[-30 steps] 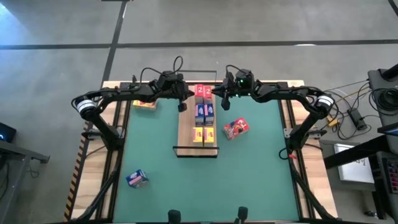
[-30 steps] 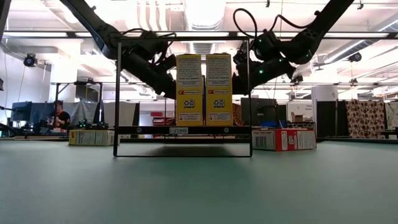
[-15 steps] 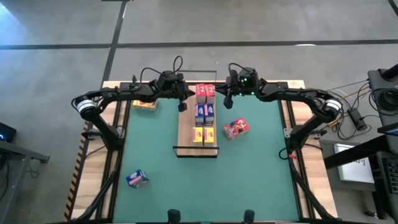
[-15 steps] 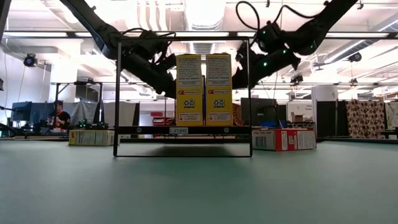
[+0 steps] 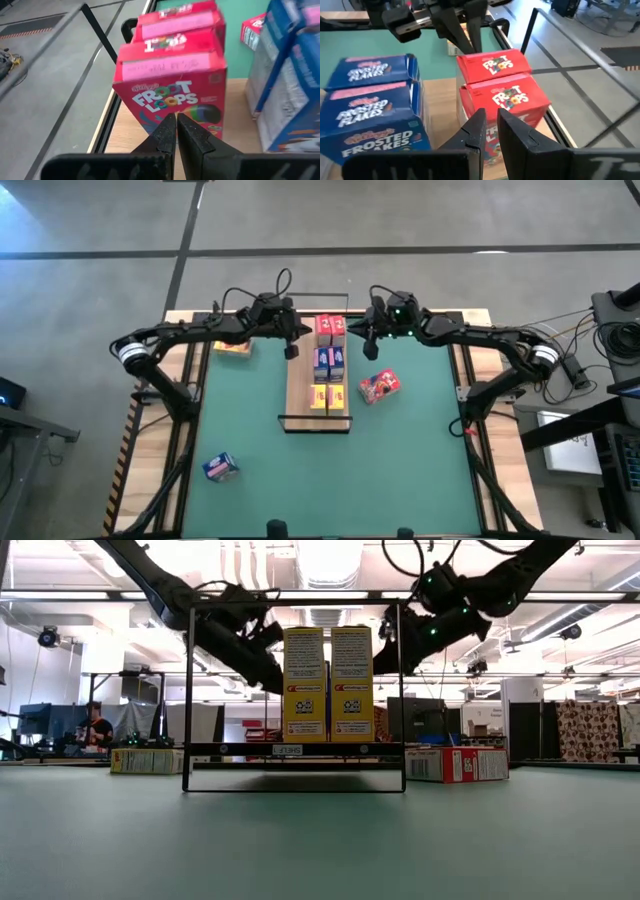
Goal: Stack cereal on shelf
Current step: Put the top red cereal box on the shelf aligned with the other red cereal box
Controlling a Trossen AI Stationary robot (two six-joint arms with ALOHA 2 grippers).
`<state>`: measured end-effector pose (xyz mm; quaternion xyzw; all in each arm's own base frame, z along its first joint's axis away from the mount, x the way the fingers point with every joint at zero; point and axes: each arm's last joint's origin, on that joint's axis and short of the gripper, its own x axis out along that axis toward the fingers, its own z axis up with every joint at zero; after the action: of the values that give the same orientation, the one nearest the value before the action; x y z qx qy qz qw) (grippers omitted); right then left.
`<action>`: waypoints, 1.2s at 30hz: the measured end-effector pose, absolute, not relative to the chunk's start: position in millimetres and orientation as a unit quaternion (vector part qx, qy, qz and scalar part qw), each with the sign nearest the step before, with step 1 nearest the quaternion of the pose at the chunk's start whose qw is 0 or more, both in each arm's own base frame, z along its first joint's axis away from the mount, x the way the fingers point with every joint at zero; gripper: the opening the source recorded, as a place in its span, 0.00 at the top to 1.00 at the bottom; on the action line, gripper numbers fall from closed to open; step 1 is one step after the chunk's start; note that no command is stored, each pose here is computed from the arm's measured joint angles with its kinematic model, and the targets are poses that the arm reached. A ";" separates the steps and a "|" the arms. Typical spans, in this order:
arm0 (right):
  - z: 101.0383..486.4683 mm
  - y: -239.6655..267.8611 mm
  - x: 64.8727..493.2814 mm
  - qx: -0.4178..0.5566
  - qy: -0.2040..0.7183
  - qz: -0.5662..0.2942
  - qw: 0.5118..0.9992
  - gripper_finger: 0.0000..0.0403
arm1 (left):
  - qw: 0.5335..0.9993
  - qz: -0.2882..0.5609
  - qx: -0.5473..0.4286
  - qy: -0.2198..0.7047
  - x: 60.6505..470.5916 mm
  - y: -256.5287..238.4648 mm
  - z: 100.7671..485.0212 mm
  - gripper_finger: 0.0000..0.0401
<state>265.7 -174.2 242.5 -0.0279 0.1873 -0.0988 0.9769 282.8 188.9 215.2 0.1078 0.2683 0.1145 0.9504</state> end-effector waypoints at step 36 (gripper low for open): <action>188.0 -178.4 290.2 -0.013 0.227 -0.160 0.961 0.91 | 0.943 0.113 0.033 0.311 274.5 180.3 210.7 1.00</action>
<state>290.2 -178.4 188.0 -0.0128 0.2271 -0.1599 0.9606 274.5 180.3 210.7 0.0331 0.3111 0.1129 0.9431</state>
